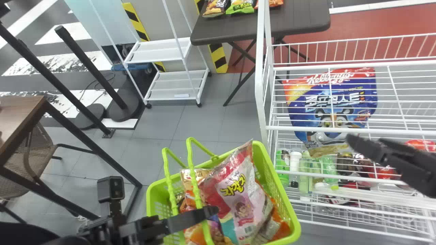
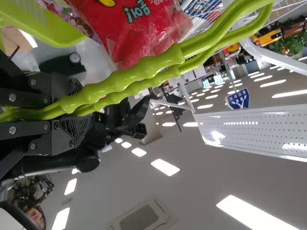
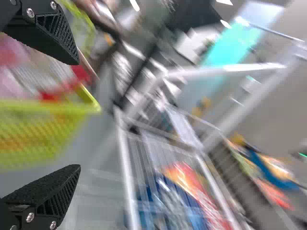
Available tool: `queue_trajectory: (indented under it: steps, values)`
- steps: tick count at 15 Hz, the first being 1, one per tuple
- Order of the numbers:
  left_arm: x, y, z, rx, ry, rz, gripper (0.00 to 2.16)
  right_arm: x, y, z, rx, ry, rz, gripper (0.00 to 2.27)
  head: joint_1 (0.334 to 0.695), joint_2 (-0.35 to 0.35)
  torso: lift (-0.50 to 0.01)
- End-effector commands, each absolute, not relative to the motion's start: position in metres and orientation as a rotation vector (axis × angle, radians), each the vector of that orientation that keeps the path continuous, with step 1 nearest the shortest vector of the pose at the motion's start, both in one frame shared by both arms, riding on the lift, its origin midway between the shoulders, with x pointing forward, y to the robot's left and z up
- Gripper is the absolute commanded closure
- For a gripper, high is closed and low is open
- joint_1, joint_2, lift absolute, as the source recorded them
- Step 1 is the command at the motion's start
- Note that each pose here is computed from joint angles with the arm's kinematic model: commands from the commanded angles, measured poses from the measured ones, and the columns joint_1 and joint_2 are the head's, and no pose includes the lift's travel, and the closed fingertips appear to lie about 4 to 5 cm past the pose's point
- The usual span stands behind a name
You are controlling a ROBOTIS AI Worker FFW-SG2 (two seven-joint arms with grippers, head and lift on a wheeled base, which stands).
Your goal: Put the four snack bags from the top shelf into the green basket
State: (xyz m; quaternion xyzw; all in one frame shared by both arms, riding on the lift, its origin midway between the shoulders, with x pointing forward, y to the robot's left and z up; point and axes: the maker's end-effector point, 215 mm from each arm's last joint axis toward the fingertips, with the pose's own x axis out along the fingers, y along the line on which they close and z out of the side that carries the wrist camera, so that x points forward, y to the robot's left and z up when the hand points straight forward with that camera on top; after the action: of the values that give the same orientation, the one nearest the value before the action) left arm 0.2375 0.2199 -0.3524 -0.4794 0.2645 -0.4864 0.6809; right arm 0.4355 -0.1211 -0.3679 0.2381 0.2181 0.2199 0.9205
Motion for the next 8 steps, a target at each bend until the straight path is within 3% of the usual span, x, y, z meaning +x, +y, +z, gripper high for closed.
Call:
queue_trajectory:
  steps: [1,2,3,8]
  values:
    - [0.237,0.222,-0.352,-1.037,0.562,-1.104,2.15,0.459,-0.157,-0.345,0.206,0.21,0.263,0.05,0.695,0.2,0.0]
    - [0.237,0.224,-0.354,-0.997,0.544,-1.106,2.15,0.461,-0.16,-0.351,0.131,0.197,0.222,0.05,0.695,0.132,0.0]
    - [0.236,0.228,-0.355,-0.986,0.546,-1.101,2.15,0.461,-0.162,-0.357,0.107,0.185,0.205,0.05,0.695,0.107,0.0]
    - [0.231,0.234,-0.359,-0.976,0.555,-1.086,2.15,0.451,-0.179,-0.371,0.088,0.145,0.163,0.05,0.695,0.1,0.0]
